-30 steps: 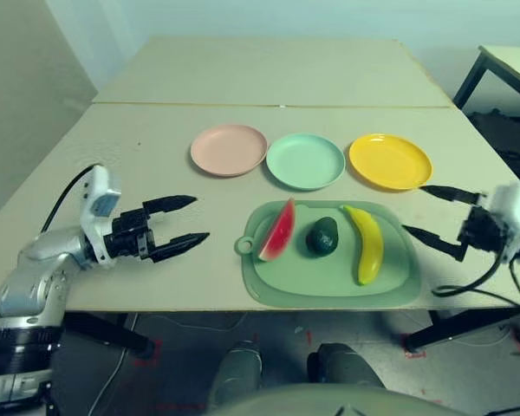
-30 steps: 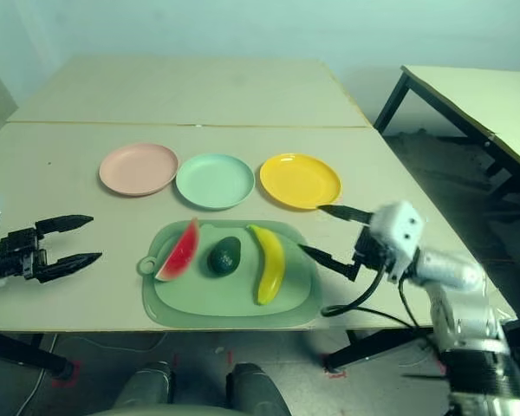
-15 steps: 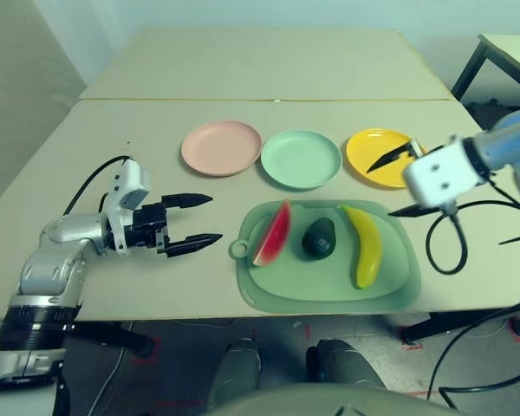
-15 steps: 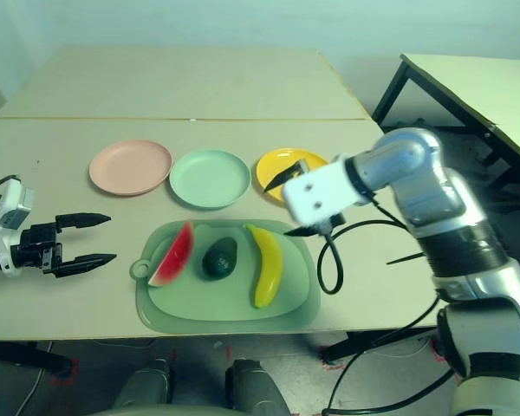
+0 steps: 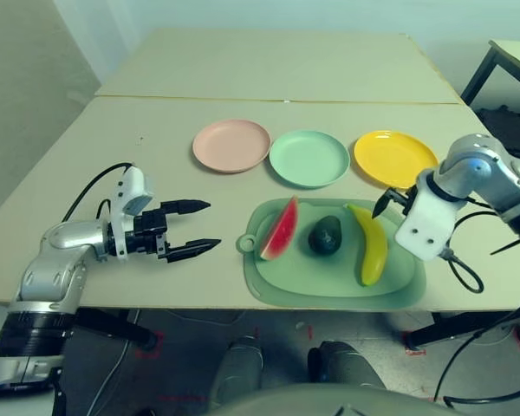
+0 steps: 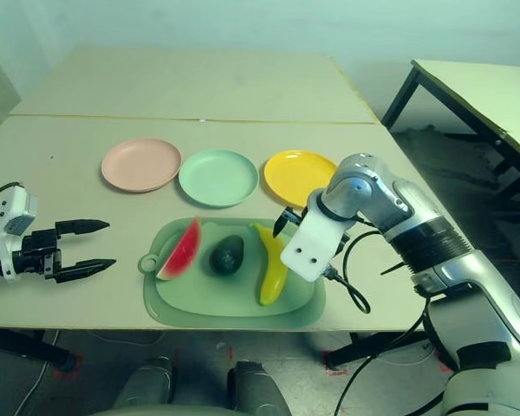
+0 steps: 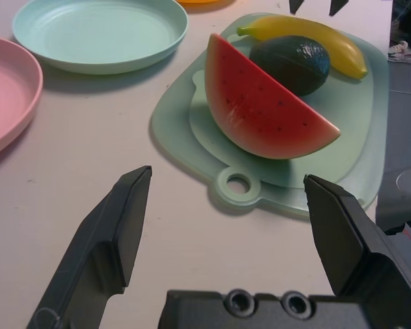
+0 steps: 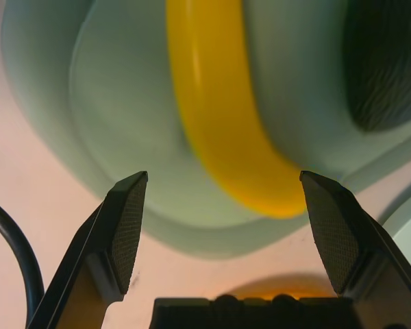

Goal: Place the fruits into color-matched plates.

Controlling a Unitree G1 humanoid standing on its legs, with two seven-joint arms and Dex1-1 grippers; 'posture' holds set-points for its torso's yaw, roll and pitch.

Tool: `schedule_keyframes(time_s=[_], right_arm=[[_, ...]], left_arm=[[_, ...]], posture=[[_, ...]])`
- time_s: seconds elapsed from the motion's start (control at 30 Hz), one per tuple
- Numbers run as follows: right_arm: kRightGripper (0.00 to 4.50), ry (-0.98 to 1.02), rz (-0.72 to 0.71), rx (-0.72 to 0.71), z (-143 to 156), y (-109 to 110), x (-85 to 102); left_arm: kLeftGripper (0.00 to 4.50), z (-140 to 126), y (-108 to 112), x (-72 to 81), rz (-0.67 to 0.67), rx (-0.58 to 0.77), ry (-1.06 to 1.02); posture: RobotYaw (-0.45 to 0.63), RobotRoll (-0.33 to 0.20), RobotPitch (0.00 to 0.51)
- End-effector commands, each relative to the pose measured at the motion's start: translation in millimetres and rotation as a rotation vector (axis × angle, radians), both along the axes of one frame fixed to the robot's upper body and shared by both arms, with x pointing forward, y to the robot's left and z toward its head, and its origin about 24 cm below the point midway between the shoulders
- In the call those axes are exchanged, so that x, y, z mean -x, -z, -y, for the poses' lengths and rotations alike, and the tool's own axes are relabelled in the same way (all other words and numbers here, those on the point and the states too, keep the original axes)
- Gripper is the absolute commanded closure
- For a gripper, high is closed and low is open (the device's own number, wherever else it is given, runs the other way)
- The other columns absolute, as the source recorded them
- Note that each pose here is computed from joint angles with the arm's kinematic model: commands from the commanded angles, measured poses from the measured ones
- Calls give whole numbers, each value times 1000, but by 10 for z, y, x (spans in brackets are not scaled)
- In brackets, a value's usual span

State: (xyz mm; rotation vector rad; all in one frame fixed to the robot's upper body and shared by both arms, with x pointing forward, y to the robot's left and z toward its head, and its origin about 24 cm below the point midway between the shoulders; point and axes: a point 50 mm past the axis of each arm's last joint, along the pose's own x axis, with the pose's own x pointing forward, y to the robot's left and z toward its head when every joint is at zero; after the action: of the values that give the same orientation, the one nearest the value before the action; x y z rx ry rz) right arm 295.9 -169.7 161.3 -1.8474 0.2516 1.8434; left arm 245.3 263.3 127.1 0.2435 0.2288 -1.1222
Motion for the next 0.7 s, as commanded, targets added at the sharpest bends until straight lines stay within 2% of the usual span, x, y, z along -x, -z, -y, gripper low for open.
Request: schedule_keyframes(time_s=[0.03, 0.37, 0.47, 0.53, 0.63, 0.67, 0.7], right_arm=[[21, -18, -4, 15, -48, 78, 4], [21, 12, -17, 37, -8, 244, -27], [616, 46, -34, 45, 38, 313, -47], [1253, 54, -40, 52, 63, 339, -50], [2486, 73, -60, 43, 73, 362, -44], [2741, 77, -63, 42, 79, 370, -44], [2814, 80, -63, 45, 91, 380, -44]], left_arm=[[0, 36, 34, 32, -22, -10, 17], [0, 107, 18, -10, -25, 10, 34], [0, 138, -7, -13, -33, 36, 46], [0, 149, -18, -7, -29, 36, 60], [0, 172, -51, 0, -2, 37, 106], [0, 179, -64, 0, 6, 39, 120], [0, 193, -96, -2, 22, 46, 139]], posture=[[95, 0, 74], [92, 0, 77], [88, 0, 80], [90, 0, 82], [86, 0, 82], [86, 0, 82], [84, 0, 81]])
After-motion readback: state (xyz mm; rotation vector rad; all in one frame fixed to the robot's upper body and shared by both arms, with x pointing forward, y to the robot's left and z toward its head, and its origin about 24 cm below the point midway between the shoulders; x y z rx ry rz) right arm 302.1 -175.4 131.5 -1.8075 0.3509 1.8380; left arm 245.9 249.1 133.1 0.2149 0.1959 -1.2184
